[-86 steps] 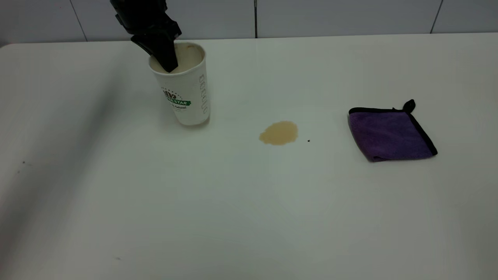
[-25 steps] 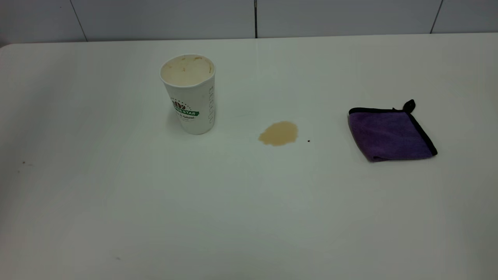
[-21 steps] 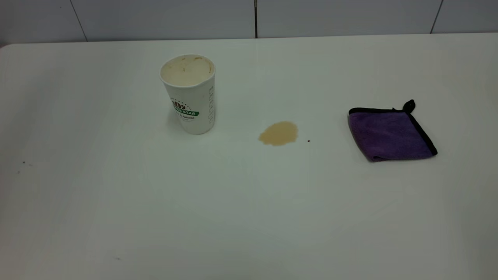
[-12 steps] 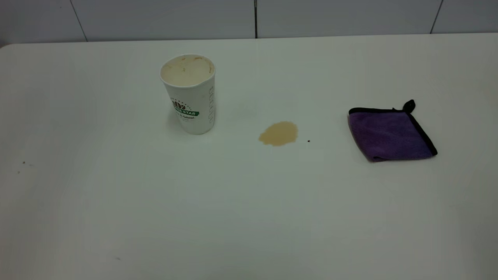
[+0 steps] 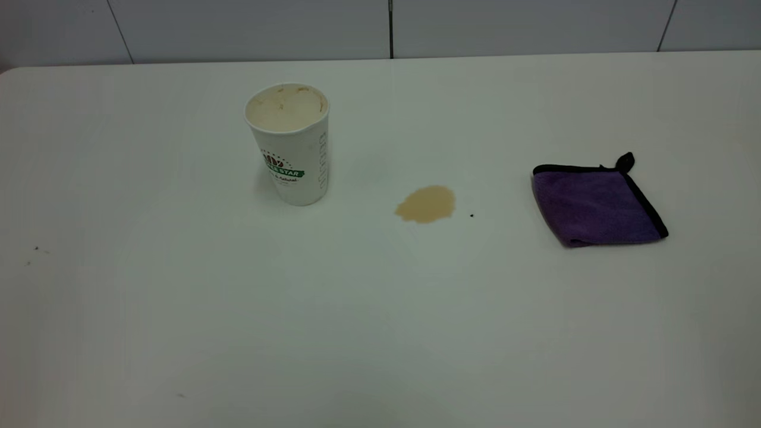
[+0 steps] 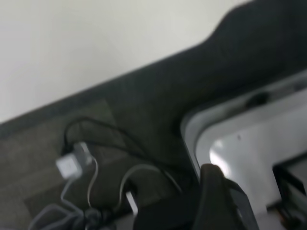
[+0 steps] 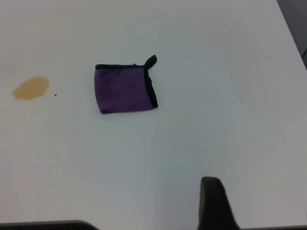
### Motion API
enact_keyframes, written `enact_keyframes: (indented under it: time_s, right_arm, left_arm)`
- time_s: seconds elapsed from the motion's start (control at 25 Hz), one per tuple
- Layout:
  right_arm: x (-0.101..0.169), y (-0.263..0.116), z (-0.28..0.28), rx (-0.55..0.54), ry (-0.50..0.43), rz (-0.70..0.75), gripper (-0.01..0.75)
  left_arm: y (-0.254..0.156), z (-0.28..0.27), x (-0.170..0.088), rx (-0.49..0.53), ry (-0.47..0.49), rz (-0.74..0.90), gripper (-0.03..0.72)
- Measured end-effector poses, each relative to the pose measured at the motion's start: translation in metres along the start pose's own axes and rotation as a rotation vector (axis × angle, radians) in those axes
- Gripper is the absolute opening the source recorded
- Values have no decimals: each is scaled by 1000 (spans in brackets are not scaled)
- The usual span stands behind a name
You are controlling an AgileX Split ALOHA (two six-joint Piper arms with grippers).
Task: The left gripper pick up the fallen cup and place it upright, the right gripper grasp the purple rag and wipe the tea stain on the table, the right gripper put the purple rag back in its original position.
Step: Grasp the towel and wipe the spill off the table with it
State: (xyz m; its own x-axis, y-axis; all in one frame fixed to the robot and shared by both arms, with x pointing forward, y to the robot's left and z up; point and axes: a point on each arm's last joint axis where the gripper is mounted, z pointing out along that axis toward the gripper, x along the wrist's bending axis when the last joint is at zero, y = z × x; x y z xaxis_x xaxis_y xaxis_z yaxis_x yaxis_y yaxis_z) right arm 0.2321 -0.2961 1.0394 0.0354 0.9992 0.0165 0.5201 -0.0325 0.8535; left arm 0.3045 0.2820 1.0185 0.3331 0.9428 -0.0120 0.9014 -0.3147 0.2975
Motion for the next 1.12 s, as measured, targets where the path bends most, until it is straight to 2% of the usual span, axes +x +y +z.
enact_keyframes:
  time_s: [0.52,0.88,1.12]
  right_arm:
    - [0,0,0,0,0,0,486]
    - [0,0,0,0,0,0,486]
    - [0,0,0,0,0,0,486]
  left_arm:
    - [-51,-33,-6,-420,57,-16,497]
    - [-69,-38,-11,-538,177,-174,497]
    - [-75,-38,-13,-580,191,-177,497]
